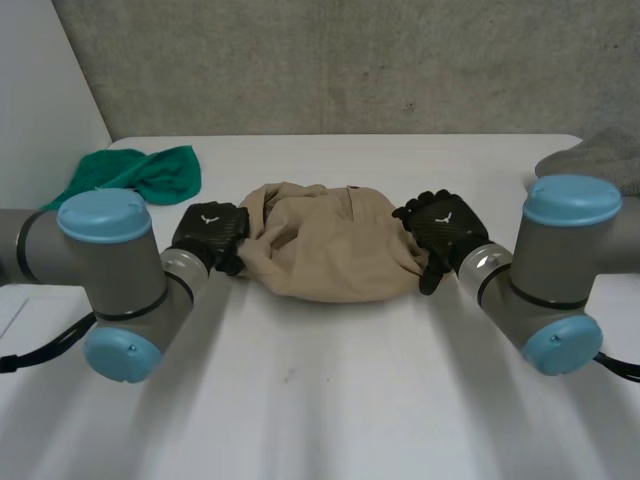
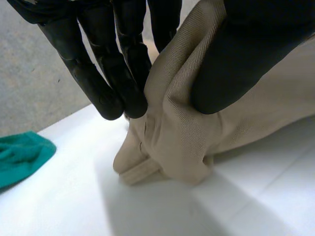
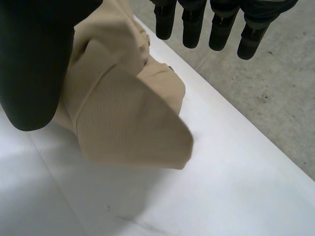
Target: Fold the laundry.
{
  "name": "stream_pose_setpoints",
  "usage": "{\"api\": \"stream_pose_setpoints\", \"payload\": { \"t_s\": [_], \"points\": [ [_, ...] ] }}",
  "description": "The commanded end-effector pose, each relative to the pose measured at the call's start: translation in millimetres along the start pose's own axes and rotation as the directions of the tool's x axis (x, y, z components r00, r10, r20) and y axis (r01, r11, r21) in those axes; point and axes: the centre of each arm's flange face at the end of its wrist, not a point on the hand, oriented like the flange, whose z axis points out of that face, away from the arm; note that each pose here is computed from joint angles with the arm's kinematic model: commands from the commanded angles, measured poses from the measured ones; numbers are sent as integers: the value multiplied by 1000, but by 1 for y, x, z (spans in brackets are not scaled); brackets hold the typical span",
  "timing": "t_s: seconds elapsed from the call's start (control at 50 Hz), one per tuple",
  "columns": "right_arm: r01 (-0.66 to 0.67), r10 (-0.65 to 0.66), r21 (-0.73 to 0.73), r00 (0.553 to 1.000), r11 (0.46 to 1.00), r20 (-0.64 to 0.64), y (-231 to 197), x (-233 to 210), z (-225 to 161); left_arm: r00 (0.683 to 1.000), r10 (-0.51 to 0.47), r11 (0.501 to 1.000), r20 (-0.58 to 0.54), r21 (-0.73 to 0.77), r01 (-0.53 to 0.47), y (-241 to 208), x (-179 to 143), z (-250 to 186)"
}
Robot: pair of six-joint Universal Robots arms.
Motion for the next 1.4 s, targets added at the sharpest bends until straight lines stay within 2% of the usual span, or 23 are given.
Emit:
{"api": "stream_pose_setpoints", "payload": {
  "t_s": [0.02,0.1,0.18,0.22,0.32,0.38,0.44,0.48,0.5,0.56,0.58,0.64,0.66,0.74,0.76,0.8,0.88,0.9,0.96,1.04,1.16,1.26,1.4],
  "points": [
    [-79,80,6,996,997,-31,-28,18,-24,996,-5,999,88,46,1,-22,-37,4],
    [-127,128,15,991,992,-50,-43,30,-40,983,-16,983,185,183,-19,-58,-75,9],
    [-177,177,2,983,984,-59,-48,38,-52,959,-46,925,280,374,-65,-107,-111,11],
    [-192,192,0,980,981,-58,-50,39,-55,951,-75,874,300,478,-82,-136,-123,10],
    [-187,186,-4,981,982,-60,-50,39,-56,965,-146,777,217,628,-23,-178,-120,7],
    [-175,174,-4,983,985,-62,-50,39,-56,984,-165,753,74,654,77,-185,-98,8],
    [-159,159,-5,985,987,-69,-49,42,-55,982,-156,769,-105,611,187,-176,-63,11],
    [-155,154,-7,985,988,-75,-48,44,-55,966,-157,795,-205,554,247,-164,-43,13],
    [-151,150,-7,985,989,-82,-47,47,-54,946,-163,827,-279,484,285,-148,-27,13],
    [-146,145,-8,985,989,-90,-46,51,-53,904,-196,876,-380,346,335,-115,0,12],
    [-144,142,-10,985,990,-96,-45,54,-53,877,-216,900,-429,261,350,-94,15,9],
    [-141,139,-13,985,990,-105,-44,59,-52,830,-248,926,-499,130,355,-63,38,-2],
    [-138,135,-13,985,990,-110,-43,61,-52,797,-264,938,-543,49,344,-44,54,-13],
    [-128,125,-15,985,992,-120,-42,65,-52,729,-260,956,-633,-62,288,-10,81,-39],
    [-127,124,-17,985,992,-117,-42,64,-52,724,-250,960,-643,-65,273,-7,83,-42],
    [-123,120,-22,987,992,-110,-41,62,-51,732,-216,969,-646,-47,244,-4,83,-46],
    [-106,103,-28,992,994,-78,-40,54,-51,803,-132,981,-582,37,188,-17,66,-48],
    [-95,93,-30,994,995,-65,-40,51,-50,830,-115,983,-545,59,175,-24,58,-51],
    [-69,67,-30,997,997,-42,-41,44,-50,884,-110,984,-454,77,162,-37,40,-57],
    [3,-3,-16,1000,1000,11,-47,29,-51,939,-125,983,-322,91,162,-49,15,-67],
    [161,-167,60,980,985,111,-55,7,-46,974,-151,983,-170,81,166,-51,-8,-90],
    [299,-335,181,917,937,219,-57,-15,-30,983,-165,986,-85,14,167,-35,-12,-117],
    [451,-508,262,833,853,220,-50,-32,-2,986,-152,979,-63,-143,142,4,5,-140]
  ]
}}
